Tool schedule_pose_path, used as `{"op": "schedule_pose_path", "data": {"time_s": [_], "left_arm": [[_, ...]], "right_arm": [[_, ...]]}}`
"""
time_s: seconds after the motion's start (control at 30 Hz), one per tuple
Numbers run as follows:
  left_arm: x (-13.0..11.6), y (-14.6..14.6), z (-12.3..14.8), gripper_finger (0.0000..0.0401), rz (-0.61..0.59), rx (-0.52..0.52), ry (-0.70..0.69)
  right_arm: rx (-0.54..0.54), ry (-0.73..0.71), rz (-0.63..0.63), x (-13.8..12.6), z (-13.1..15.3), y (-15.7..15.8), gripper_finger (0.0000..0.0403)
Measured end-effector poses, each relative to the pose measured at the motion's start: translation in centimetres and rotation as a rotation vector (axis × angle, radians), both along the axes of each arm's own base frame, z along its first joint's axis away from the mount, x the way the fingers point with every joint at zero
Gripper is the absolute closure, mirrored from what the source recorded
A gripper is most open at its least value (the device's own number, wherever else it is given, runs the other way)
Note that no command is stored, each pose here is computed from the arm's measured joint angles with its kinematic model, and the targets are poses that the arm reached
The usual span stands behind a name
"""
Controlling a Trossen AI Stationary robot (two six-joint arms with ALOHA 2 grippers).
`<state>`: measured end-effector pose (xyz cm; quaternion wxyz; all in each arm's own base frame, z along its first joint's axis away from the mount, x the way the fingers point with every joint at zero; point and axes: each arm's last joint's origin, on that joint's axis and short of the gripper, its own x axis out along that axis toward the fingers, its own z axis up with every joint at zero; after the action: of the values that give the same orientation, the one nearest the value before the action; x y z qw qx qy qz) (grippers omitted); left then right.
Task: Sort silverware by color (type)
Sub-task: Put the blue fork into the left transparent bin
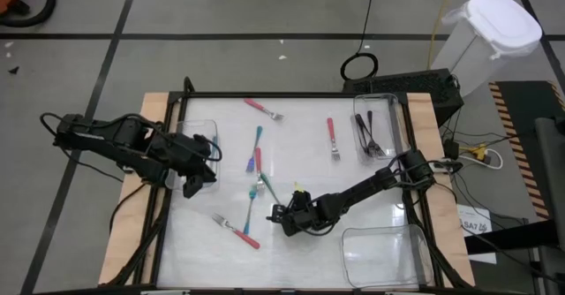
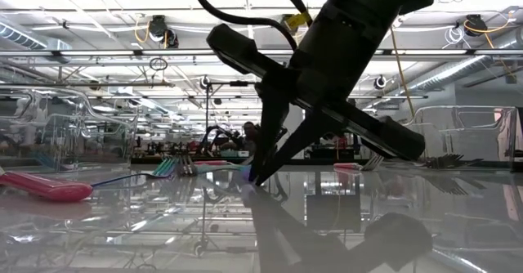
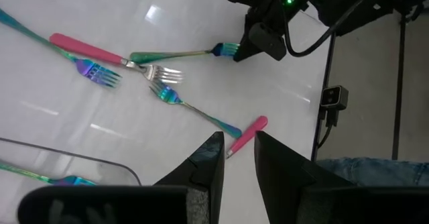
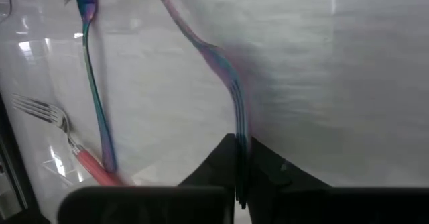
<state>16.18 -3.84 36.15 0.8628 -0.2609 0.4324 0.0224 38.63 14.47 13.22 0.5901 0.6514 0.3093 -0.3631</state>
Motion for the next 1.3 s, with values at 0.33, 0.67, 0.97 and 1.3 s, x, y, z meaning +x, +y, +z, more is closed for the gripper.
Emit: {"op": "schedule_pose_path", "data": {"time_s": [0.33,0.67,0.97,1.3], "left_arm": [[-0.1,-0.3,0.0,0.0315,0.004,0.001,0.0],[-0.1,-0.4,0.0,0.0315,0.0,0.004,-0.001],[0.1,-0.3,0.1,0.0315,0.007,0.036,-0.028],[0.2,-0.2,0.2,0.0315,0.061,0.061,-0.051]], "right_arm": [[-0.025,-0.016,0.018,0.1,0.1,0.0,0.0399],[-0.06,-0.124,0.075,0.6,1.9,0.2,0.0401],[-0.154,-0.216,0.188,0.2,6.4,-0.1,0.0402],[-0.262,-0.239,0.251,-1.4,10.7,-2.0,0.0402]]}}
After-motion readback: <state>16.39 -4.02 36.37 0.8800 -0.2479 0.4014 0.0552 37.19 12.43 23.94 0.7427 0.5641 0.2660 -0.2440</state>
